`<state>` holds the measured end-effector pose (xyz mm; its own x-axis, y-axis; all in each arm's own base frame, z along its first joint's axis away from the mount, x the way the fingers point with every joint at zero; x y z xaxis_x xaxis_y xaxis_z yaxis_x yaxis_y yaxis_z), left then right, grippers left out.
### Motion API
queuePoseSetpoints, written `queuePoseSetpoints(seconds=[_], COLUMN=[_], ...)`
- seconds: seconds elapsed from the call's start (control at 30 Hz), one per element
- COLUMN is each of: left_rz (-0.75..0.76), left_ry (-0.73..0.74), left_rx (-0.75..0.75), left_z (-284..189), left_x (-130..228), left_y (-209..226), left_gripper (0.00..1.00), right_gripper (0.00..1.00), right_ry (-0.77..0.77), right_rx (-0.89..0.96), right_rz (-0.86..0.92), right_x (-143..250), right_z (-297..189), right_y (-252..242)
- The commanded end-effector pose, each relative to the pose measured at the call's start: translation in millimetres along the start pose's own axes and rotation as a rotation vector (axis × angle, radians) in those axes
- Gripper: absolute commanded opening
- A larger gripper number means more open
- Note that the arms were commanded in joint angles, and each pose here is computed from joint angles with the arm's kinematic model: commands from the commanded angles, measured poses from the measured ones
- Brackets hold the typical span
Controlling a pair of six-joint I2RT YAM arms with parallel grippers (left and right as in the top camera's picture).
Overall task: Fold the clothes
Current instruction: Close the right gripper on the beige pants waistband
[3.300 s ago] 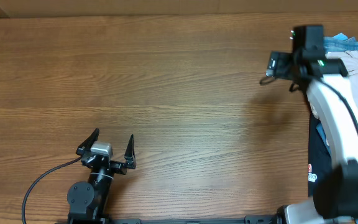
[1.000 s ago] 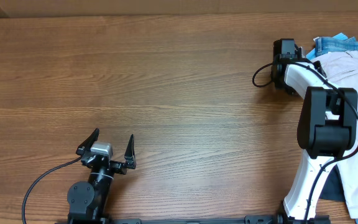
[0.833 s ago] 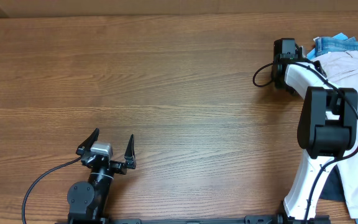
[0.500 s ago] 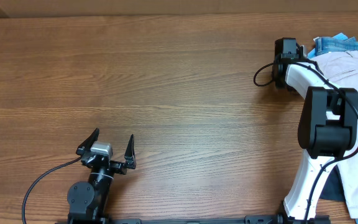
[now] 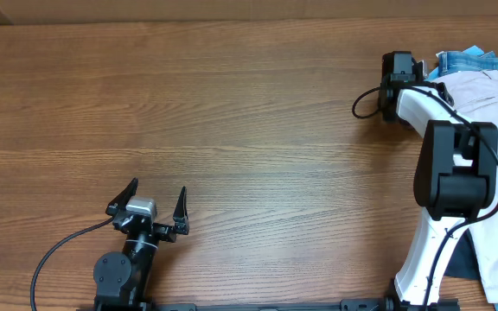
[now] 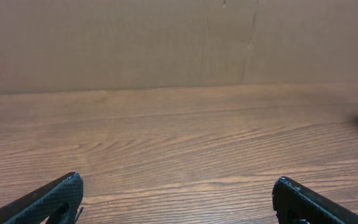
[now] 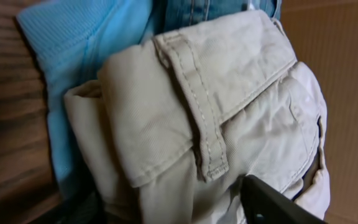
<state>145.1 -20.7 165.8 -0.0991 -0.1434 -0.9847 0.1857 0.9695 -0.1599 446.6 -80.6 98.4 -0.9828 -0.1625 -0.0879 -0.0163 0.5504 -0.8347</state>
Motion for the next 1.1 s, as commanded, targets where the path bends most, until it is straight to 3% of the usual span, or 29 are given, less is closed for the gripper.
queuePoseSetpoints(seconds=[0.0,0.73,1.07], left_rz=[0.016,0.016,0.016], left_ry=[-0.005,-0.005,-0.005], left_rx=[-0.011,-0.011,-0.011], left_z=[0,0,0], left_x=[1,1,1], left_y=[1,1,1], left_gripper=[1.0,1.0,1.0], right_gripper=[0.71,0.76,0.67], right_ry=[-0.047,-0.003,-0.015], right_rx=[0.029,-0.068,-0.054], right_rz=[0.051,0.052,0.051], right_x=[-11,1,-2], right_z=[-17,5,-1], right_y=[-7,-13,-12])
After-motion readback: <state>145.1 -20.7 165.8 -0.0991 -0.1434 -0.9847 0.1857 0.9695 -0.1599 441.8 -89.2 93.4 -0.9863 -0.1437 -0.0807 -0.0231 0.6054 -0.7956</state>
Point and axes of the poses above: each gripper's point midway between its finger pads, its own z axis out along the fingers, its own y axis along the line the jaws close on, x = y × z, the point moved 10 cm from there along -z, back along the fingers, and after that the axes turned 6 degrees about -z, right-handed, at the moved point
